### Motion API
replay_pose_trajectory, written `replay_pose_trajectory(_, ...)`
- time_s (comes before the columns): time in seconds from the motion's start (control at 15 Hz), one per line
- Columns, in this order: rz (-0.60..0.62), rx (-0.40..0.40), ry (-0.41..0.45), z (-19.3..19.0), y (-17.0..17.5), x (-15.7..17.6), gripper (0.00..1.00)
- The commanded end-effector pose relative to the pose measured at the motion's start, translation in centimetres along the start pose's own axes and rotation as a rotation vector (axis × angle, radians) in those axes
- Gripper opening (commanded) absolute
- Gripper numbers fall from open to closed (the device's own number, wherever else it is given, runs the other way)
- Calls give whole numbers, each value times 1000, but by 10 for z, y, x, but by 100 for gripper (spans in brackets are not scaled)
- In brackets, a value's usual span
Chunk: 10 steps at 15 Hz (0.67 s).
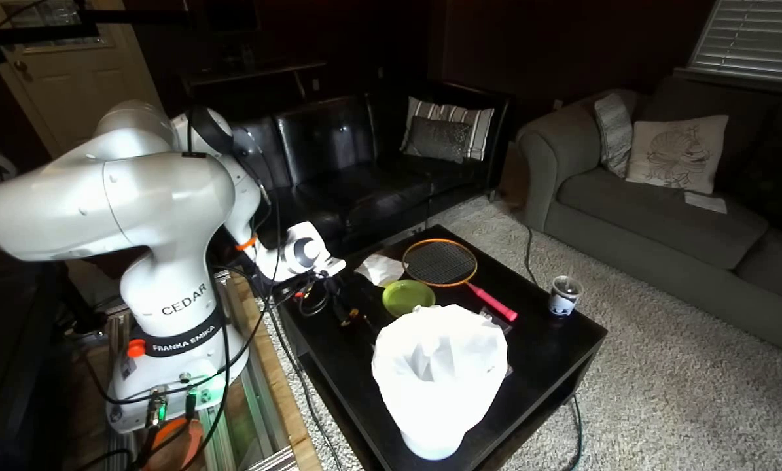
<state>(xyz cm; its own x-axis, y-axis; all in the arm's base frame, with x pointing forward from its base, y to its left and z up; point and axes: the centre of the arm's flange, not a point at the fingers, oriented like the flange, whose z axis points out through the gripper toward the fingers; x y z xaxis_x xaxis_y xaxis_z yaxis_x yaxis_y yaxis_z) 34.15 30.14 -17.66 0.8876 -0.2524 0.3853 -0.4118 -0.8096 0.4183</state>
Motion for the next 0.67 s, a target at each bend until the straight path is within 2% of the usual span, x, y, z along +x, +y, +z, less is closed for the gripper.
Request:
replay_pose_trajectory(0.0, 26, -35, 32, 23, -28, -9, 8)
replay_pose_trajectory(0.6, 66, -72, 71, 35, -39, -17, 8)
